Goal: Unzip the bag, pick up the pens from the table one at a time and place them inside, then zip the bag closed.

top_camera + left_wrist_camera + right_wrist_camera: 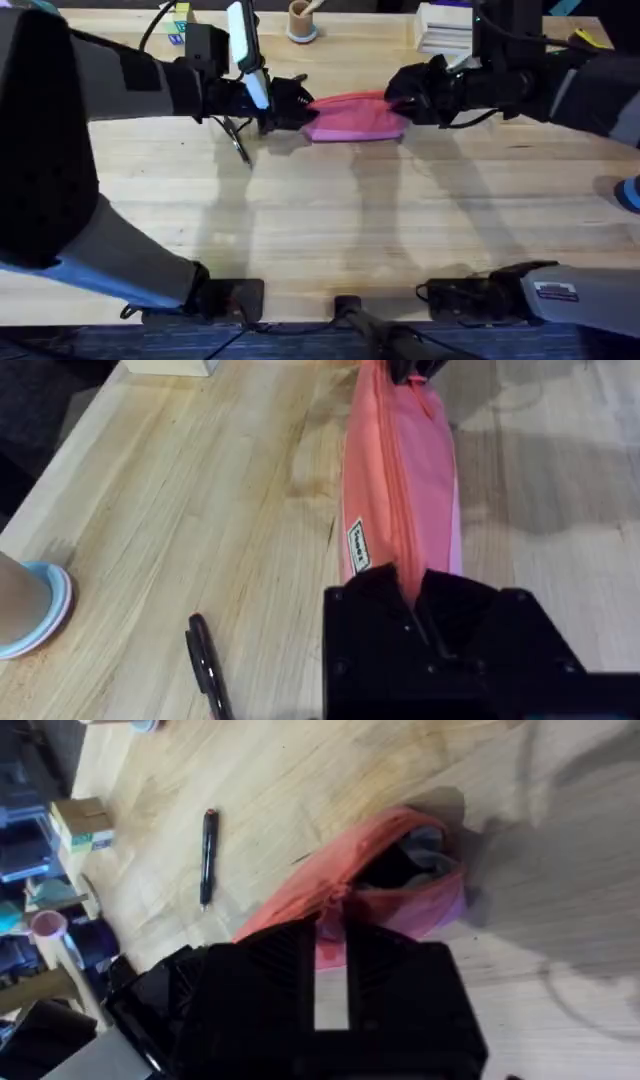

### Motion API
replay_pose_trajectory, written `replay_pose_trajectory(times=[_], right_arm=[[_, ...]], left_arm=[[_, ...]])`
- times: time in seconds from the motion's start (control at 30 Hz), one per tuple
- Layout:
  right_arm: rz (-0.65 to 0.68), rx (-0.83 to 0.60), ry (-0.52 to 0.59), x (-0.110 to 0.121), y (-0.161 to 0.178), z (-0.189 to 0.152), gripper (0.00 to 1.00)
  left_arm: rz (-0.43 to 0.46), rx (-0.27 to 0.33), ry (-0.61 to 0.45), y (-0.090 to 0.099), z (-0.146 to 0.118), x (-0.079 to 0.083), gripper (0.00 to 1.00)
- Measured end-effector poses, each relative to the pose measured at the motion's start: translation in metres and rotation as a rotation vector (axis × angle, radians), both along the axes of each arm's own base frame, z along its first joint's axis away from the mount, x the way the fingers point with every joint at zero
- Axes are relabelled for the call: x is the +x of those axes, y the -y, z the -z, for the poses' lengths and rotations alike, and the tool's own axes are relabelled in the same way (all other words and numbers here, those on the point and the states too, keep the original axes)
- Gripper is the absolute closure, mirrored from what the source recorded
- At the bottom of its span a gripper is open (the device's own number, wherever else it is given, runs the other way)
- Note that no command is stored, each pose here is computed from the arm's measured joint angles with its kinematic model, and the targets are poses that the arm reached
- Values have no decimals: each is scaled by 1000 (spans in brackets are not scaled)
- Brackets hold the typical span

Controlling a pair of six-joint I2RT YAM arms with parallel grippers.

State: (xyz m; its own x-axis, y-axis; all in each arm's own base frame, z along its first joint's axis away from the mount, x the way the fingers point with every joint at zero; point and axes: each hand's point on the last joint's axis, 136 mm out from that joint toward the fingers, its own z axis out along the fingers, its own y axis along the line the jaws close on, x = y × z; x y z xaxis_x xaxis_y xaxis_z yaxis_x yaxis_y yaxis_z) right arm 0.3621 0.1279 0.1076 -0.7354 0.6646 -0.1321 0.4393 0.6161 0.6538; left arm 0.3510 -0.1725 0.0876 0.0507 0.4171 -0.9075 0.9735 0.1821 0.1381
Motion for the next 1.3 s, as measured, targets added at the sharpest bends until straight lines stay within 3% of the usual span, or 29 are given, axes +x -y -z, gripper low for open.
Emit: replay_pose_trajectory(times=[0.3, 0.6, 1.0, 1.3], right_arm=[[8, -2, -1, 0, 1, 0, 964], [-29, 24, 10, 0, -6, -3, 968], [-182, 13, 196, -2, -39, -43, 968], [-267, -32, 226, -14, -67, -42, 968]], left_arm=[[0, 0, -9, 0, 1, -1, 960], [0, 0, -12, 0, 1, -2, 960], [1, -2, -14, 0, 1, -2, 959], [2, -3, -16, 0, 1, -2, 959]])
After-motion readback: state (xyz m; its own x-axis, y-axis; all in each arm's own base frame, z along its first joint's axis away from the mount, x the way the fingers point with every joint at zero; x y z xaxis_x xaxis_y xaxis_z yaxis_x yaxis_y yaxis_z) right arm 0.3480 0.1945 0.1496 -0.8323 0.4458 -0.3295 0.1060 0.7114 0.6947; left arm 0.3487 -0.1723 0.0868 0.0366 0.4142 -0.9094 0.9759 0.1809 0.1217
